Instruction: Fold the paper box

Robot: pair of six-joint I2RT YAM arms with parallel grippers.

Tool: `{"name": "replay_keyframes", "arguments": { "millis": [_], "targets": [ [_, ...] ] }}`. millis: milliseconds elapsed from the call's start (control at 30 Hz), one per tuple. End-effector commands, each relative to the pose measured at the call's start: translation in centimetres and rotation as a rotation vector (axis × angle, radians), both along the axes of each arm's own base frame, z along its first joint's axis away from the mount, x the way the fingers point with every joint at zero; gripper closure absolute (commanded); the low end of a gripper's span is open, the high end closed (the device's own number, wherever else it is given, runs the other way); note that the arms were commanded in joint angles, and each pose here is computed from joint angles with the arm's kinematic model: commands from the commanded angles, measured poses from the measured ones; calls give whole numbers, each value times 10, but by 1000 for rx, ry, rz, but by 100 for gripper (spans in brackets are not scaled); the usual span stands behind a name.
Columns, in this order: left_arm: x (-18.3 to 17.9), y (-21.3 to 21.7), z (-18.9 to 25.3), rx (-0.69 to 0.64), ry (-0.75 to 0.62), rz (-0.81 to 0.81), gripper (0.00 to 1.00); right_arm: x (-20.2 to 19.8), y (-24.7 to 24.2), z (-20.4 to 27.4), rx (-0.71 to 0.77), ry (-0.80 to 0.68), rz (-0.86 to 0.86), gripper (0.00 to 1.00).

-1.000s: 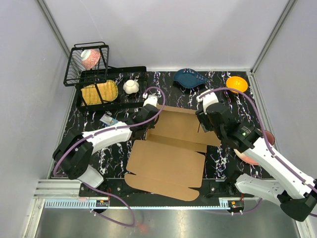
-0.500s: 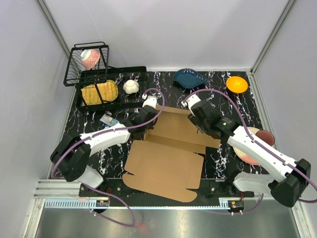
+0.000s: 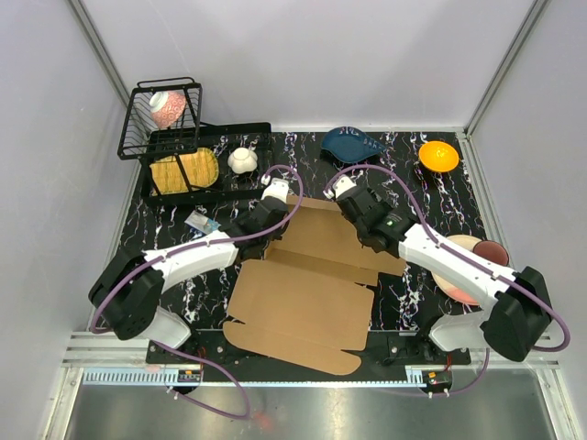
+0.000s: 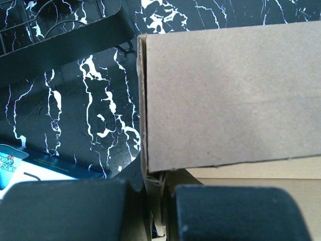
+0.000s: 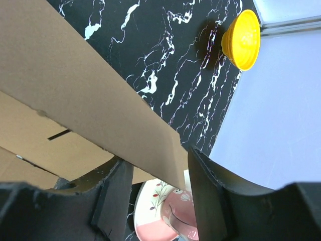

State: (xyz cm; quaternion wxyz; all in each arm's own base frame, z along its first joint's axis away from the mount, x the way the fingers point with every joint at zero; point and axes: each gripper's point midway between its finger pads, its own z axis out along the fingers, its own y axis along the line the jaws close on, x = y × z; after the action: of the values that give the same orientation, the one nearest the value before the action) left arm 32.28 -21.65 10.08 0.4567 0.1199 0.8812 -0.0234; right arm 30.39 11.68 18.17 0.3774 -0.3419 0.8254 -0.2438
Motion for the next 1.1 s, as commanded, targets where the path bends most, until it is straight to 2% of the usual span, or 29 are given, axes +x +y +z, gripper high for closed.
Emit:
{"name": "replay_keyframes", "arguments": {
  "millis": [0,267,633,867,1067],
  "targets": [
    [-3,20,4,107,-29,-2,100,10,2,5,-10,-56,-19,49],
    [-4,21,6,98,-36,2,100,7,2,-3,18,-47,-40,68],
    [-6,21,2,82,-28,25,100,0,13,-3,131,5,-87,91],
    [-2,30,7,107,-54,86,100,0,5,29,74,12,-121,88],
    [-1,24,9,89,-59,103,100,1,22,41,192,42,-197,91]
  ]
}}
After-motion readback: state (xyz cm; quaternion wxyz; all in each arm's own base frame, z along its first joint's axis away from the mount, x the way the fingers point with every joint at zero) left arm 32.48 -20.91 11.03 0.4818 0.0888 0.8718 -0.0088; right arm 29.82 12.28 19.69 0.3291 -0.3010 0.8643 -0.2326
